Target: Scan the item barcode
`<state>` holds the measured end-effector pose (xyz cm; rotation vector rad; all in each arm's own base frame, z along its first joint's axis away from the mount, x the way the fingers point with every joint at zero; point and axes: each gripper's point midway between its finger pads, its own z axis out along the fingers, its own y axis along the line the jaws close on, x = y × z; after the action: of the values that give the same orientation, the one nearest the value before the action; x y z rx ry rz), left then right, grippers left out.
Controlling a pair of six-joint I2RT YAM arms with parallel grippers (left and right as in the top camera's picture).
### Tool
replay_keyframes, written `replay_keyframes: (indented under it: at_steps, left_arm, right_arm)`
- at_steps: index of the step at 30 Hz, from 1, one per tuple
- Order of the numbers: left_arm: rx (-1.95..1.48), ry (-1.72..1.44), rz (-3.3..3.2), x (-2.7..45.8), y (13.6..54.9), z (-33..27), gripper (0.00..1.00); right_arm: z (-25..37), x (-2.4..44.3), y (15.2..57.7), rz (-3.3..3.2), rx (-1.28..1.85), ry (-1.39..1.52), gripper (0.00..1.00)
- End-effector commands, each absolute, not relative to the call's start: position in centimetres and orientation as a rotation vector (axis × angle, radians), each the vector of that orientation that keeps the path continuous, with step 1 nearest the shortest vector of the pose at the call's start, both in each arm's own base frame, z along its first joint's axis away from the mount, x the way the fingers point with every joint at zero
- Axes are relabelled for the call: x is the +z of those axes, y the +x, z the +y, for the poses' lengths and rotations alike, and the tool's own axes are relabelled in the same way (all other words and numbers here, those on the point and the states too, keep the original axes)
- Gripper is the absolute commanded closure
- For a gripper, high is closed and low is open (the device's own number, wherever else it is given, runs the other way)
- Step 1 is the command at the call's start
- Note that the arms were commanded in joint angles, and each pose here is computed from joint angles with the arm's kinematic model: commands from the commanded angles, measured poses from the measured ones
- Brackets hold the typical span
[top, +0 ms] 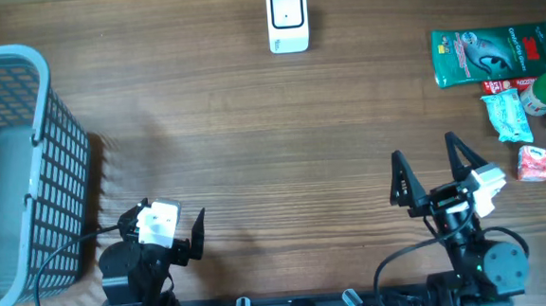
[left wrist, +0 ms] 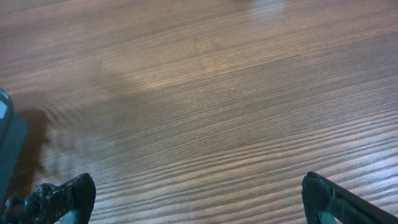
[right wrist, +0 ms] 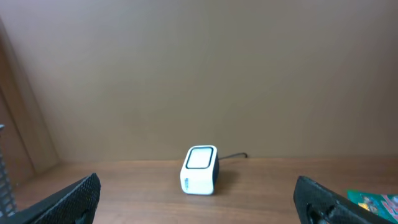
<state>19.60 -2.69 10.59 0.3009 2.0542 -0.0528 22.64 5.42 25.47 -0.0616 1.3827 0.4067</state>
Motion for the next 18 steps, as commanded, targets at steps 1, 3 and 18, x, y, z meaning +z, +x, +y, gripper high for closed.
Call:
replay_keyframes:
  at_steps: [1, 3, 18]
  left_arm:
    - [-0.046, 0.306, 2.047, 10.6, 19.6, -2.6, 0.00]
    - [-0.046, 0.306, 2.047, 10.6, 19.6, -2.6, 0.00]
    - [-0.046, 0.306, 2.047, 10.6, 19.6, -2.6, 0.00]
  right_arm:
    - [4.5, 23.9, 23.2, 1.400, 0.354, -0.017, 0.00]
    - [3.5, 21.6, 24.0, 1.446, 0.306, 0.033, 0.00]
    - [3.1, 17.6, 24.5, 1.569, 0.190, -0.021, 0.00]
